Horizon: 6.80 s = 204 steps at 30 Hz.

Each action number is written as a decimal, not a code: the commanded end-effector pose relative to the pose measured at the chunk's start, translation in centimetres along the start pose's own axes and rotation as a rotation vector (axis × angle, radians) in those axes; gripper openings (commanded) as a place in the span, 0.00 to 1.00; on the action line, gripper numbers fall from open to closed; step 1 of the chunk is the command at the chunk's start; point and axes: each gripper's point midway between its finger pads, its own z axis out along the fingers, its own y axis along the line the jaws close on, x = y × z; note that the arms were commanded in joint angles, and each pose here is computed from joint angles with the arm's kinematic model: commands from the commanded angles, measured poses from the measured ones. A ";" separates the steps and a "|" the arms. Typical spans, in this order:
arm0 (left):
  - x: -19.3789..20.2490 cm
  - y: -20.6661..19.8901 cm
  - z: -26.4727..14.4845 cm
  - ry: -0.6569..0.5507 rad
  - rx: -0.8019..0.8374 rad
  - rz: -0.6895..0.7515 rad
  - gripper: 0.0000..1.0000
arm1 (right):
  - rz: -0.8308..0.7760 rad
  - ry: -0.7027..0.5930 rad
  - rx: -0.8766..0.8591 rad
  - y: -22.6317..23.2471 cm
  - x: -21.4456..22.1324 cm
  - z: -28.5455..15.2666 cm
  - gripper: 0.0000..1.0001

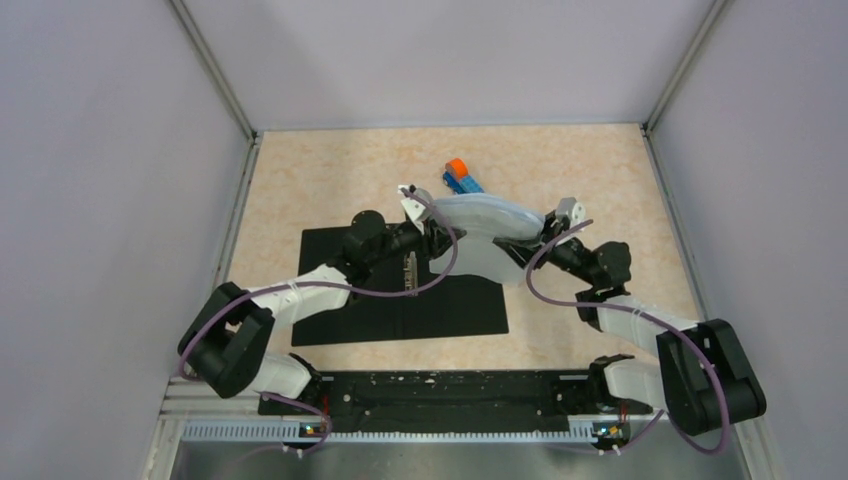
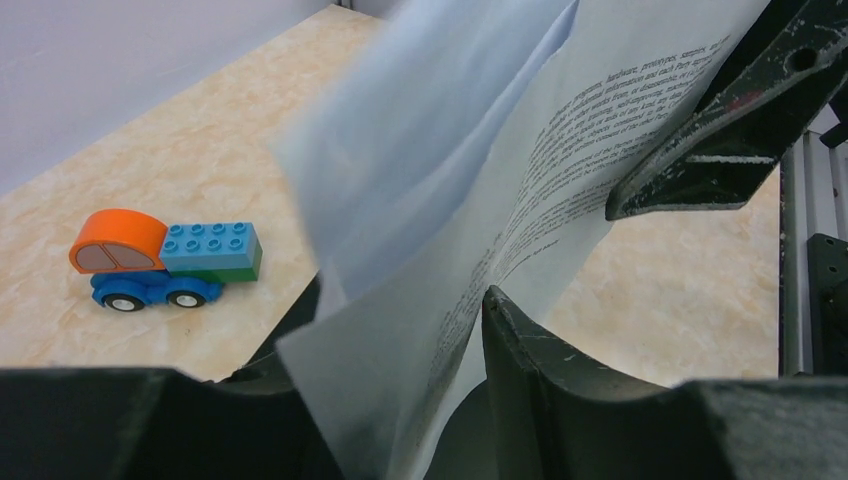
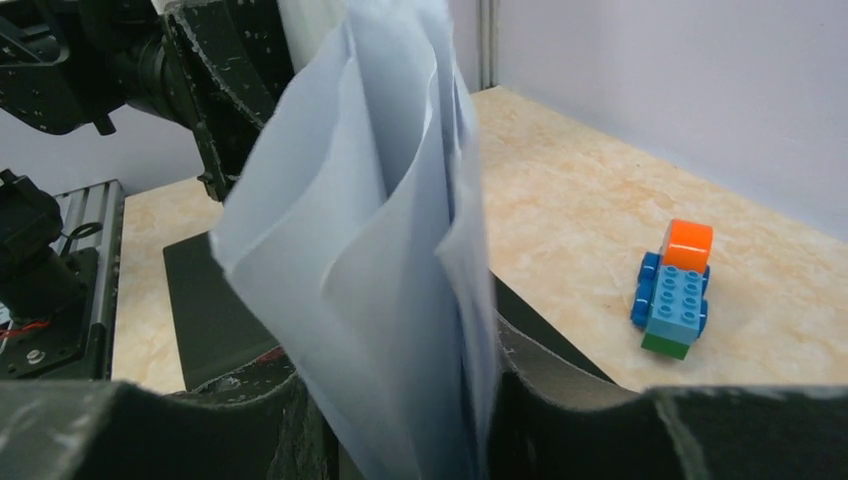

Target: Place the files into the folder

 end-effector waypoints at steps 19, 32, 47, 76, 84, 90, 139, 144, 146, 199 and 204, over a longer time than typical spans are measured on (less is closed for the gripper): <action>-1.8 -0.5 0.5 -0.005 0.045 0.048 0.51 | -0.009 -0.051 0.041 0.2 0.0 -2.5 0.42; -1.5 -1.0 -0.3 0.012 0.090 0.033 0.84 | 0.009 -0.039 0.035 0.3 1.0 -2.8 0.44; -2.7 -0.7 0.4 -0.026 0.085 0.014 0.99 | 0.045 -0.073 -0.057 1.2 1.3 -0.5 0.44; -4.9 -0.1 0.8 -0.066 0.057 0.045 0.99 | 0.052 -0.097 -0.107 1.8 -0.3 0.7 0.00; -12.1 -1.9 -4.1 -0.119 0.015 0.163 0.99 | -0.093 -0.062 -0.188 5.5 -7.2 1.4 0.00; -18.4 -5.1 -7.9 -0.170 0.076 0.263 0.99 | -0.193 -0.075 -0.269 8.8 -13.6 0.7 0.00; -18.9 -7.1 -7.4 0.048 0.097 -0.325 0.00 | 0.197 -0.063 -0.098 6.2 -16.0 2.7 0.41; -17.2 -5.7 -6.8 0.112 0.032 -0.369 0.00 | 0.242 -0.061 -0.056 5.6 -15.9 2.8 0.36; -16.3 -4.9 -6.4 0.130 -0.005 -0.403 0.00 | 0.277 -0.034 -0.029 5.1 -15.2 3.0 0.28; 13.2 10.1 -13.2 0.590 -1.103 -0.813 0.52 | 0.435 0.849 0.310 -5.1 16.2 2.9 0.00; 15.8 10.3 -12.6 0.649 -1.098 -0.887 0.34 | 0.362 0.775 0.224 -3.9 15.1 3.8 0.00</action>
